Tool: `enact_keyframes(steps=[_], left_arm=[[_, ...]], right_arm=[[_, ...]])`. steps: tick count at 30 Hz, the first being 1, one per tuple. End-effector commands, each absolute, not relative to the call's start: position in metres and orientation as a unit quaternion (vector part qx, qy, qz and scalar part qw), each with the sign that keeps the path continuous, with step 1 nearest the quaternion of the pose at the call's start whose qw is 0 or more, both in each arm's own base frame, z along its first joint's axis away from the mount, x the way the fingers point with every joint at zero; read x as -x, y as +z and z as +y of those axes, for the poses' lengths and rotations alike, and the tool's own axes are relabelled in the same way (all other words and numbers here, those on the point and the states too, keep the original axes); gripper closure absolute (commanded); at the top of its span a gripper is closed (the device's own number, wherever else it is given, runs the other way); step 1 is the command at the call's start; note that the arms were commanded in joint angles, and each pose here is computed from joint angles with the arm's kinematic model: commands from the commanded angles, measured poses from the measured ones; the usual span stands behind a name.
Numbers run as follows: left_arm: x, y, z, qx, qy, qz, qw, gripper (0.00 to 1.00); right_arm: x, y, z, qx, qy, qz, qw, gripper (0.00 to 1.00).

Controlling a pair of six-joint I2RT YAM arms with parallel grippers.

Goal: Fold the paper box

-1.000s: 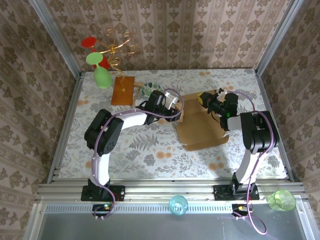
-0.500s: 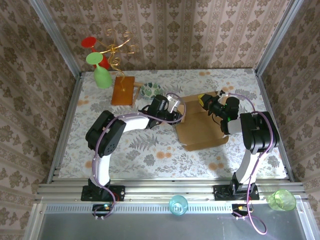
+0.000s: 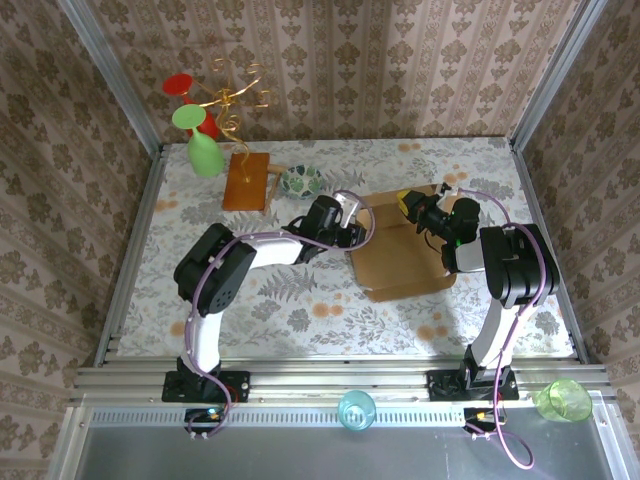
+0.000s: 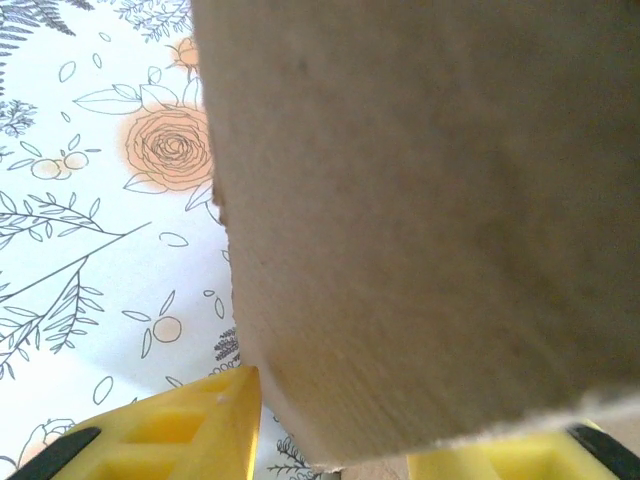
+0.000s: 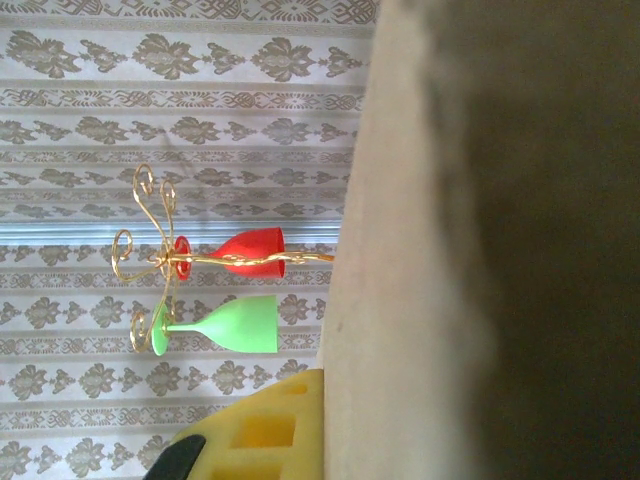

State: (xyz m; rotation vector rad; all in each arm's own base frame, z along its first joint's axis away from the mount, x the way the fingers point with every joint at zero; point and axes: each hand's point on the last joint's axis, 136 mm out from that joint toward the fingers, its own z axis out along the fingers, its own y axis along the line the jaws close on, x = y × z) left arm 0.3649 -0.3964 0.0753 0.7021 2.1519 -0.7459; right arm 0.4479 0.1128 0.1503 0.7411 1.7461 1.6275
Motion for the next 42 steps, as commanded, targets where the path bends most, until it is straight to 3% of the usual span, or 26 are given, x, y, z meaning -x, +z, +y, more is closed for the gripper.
enact_keyframes(steps=[1, 30, 33, 37, 42], left_arm=[[-0.376, 0.092, -0.4, -0.247, -0.281, 0.834, 0.405, 0.58], [-0.4, 0.077, -0.4, -0.193, -0.162, 0.867, 0.429, 0.68], [-0.402, 0.078, -0.4, -0.189, -0.157, 0.868, 0.432, 0.72], [-0.405, 0.078, -0.401, -0.186, -0.151, 0.869, 0.432, 0.88], [-0.405, 0.073, -0.401, -0.183, -0.138, 0.874, 0.429, 0.97]], right_arm=[[-0.443, 0.149, 0.112, -0.278, 0.618, 0.664, 0.316, 1.0], [-0.444, 0.146, 0.116, -0.284, 0.616, 0.667, 0.307, 1.0], [-0.445, 0.146, 0.116, -0.284, 0.616, 0.668, 0.306, 1.0], [-0.446, 0.146, 0.117, -0.285, 0.616, 0.667, 0.306, 1.0], [-0.446, 0.146, 0.119, -0.288, 0.616, 0.666, 0.305, 1.0]])
